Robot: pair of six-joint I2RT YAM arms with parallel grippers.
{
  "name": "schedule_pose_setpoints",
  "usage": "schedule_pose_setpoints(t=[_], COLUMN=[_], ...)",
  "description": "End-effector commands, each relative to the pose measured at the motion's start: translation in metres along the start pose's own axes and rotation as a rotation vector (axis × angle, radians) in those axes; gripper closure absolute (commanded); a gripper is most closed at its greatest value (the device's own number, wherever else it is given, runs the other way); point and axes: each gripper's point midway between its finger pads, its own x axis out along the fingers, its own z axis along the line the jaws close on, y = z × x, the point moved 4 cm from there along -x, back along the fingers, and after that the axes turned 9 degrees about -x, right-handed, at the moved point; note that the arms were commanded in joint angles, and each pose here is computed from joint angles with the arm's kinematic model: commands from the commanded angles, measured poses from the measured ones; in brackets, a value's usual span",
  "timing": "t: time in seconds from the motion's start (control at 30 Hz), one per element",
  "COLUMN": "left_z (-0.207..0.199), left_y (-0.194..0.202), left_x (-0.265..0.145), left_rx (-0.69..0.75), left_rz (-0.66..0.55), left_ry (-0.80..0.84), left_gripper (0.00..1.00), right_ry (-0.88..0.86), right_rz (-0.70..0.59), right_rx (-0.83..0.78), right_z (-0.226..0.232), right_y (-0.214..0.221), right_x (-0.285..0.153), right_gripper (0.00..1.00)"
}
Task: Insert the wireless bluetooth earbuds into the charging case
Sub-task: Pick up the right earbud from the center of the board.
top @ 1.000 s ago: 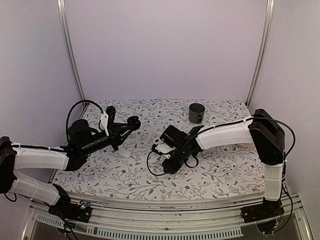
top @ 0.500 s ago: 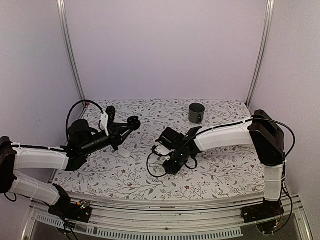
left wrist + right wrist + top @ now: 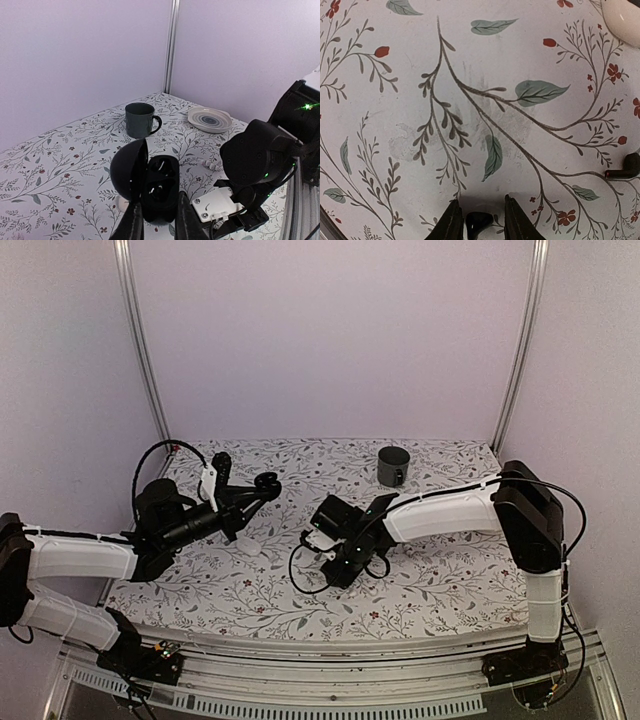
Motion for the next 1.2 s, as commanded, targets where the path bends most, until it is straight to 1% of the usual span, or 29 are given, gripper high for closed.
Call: schedule_pose_setpoints(t=[0.0,0.3,0.5,0.67,0.87,1.17], left_z=[0.003,0.003,0.004,0.007,0.009,0.015], left_y=[-0.006,-0.007,-0.005,-0.005,0.000,0.007], left_x=[0.001,0.002,0.002,0.003,0.005,0.010], left_rx=[0.000,-0.005,-0.006,-0.007,-0.009,-0.017], left_rz=[-0.012,-0.013,-0.009,-0.009,-0.001,0.001], left_ry=[-0.006,-0.006,-0.015,-0.026,-0.034,-0.054], left_gripper=[1.00,1.00,1.00,1.00,1.00,1.00], right_ry=[0.010,0.024,0.033,0.034,0.041,0.020], right_rz=[0.065,0.079,0.071,0.053,-0.013,-0.152], right_rx=[0.010,0.009,0.013,0.015,0.050,0.123], right_z=[0.004,0.006,0.006,0.006,0.001,-0.013], right_y=[0.018,0.018,0.017,0.013,0.000,-0.022], right_x=[0.006,0.004,-0.001,-0.004,-0.013,-0.032], right_gripper=[0.69,0.70,0.76,0.77,0.78,0.79])
